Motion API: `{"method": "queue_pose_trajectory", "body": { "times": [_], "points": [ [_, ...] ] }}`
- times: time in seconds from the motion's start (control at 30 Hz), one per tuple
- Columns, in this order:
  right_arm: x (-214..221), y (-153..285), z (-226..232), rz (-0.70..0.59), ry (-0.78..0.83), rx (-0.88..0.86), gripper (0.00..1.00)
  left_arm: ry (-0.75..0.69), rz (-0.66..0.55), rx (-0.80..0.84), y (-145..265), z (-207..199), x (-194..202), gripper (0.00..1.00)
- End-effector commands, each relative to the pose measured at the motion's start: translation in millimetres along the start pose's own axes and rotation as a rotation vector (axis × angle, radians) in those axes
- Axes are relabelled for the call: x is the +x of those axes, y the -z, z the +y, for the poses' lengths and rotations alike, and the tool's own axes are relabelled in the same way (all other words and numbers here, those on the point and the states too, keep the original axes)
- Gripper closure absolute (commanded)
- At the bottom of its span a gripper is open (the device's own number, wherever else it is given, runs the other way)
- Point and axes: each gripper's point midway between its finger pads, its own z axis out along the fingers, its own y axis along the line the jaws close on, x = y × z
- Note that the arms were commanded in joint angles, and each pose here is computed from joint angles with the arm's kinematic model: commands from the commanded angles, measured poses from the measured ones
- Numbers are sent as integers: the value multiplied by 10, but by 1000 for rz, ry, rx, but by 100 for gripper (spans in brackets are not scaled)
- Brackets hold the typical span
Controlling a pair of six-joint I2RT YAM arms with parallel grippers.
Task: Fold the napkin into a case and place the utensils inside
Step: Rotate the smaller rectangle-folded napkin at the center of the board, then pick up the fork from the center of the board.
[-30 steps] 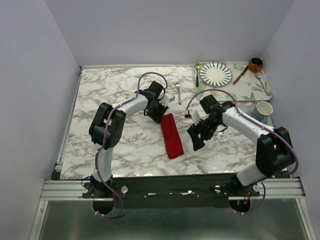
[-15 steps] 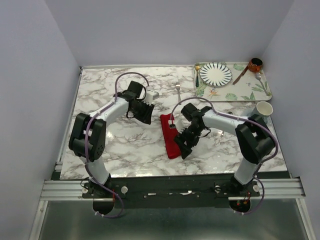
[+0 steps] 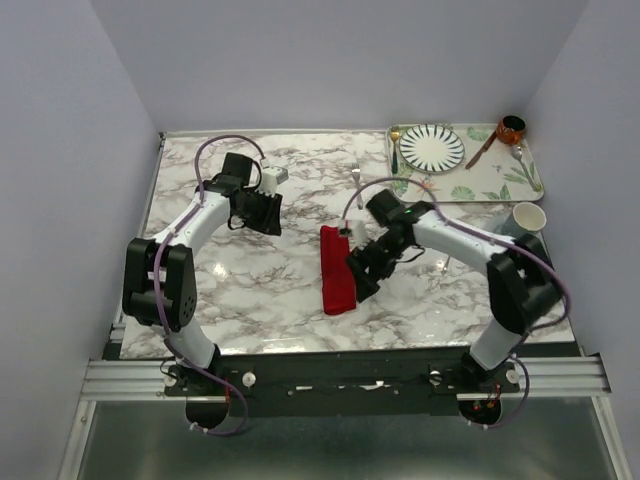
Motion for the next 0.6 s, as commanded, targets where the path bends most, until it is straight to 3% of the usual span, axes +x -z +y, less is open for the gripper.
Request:
{"method": "queue_pose_trajectory", "body": {
  "times": [0.0,0.07,0.2,0.4,0.57],
  "points": [
    [93,1124,-520,-227,-182,296,12,-34,-158,-21,274,-116,-341,58],
    [161,1573,-764,-325,-250,448,12,-15,-207,-49,360,-107,-427,58],
    [314,2140,-1237,-402,-363,734,20,41,-313,-105,477,-32,-647,58],
    [245,2366,-1698,-461,-532,797,20,105,-353,-213,514,182,-802,58],
    [-366,2591,-2051,-589,-577,790,22,80,-333,-248,597,255,-767,58]
  ]
}}
